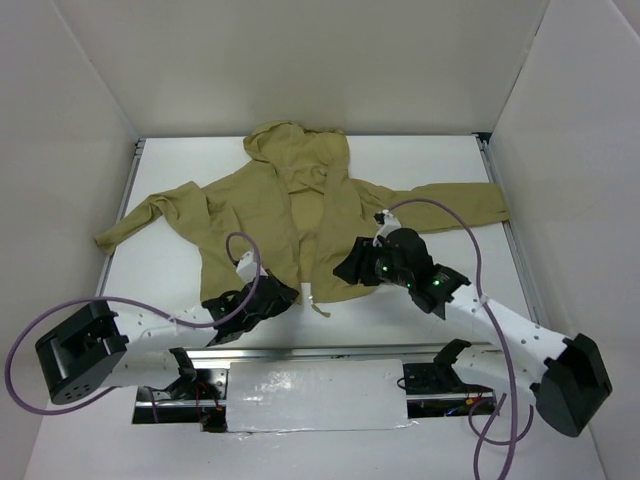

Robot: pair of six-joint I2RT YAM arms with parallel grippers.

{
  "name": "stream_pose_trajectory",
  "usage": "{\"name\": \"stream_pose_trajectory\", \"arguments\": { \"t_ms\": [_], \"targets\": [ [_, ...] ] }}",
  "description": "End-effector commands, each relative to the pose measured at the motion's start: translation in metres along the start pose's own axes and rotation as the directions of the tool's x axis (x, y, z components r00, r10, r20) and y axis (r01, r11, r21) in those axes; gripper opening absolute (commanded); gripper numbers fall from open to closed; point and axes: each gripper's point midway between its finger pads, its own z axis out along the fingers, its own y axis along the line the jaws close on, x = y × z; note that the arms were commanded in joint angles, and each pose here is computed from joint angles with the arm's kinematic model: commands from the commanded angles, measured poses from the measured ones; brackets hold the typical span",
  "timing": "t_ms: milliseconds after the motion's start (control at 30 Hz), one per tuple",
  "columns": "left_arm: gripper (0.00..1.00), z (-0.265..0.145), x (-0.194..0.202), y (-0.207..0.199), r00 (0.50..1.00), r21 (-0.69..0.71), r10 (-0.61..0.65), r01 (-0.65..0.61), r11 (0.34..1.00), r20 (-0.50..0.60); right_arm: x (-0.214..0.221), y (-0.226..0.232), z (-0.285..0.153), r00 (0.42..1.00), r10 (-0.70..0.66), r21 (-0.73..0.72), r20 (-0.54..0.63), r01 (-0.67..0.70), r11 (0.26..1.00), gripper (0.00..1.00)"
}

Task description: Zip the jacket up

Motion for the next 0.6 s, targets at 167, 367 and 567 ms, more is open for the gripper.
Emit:
{"name": "stream_pose_trajectory", "arguments": {
  "t_ms": [167, 367, 567],
  "targets": [
    [0.00, -0.033, -0.029, -0.068, 0.990, 0.421, -0.108, 0.060, 0.905, 0.090, 0.010, 0.043, 0.035, 0.990, 0.053, -0.258, -0.133, -0.086, 0.962, 0.54],
    [0.00, -0.044, -0.032, -0.067, 0.983, 0.486, -0.161, 0.099, 0.869, 0.088, 0.030, 0.043, 0.055, 0.964, 0.139, -0.285, -0.229, -0.203, 0.937, 0.53],
    [0.00, -0.053, -0.036, -0.067, 0.979, 0.514, -0.183, 0.110, 0.851, 0.093, 0.044, 0.034, 0.069, 0.927, 0.251, -0.241, -0.280, -0.321, 0.916, 0.53]
  ]
}}
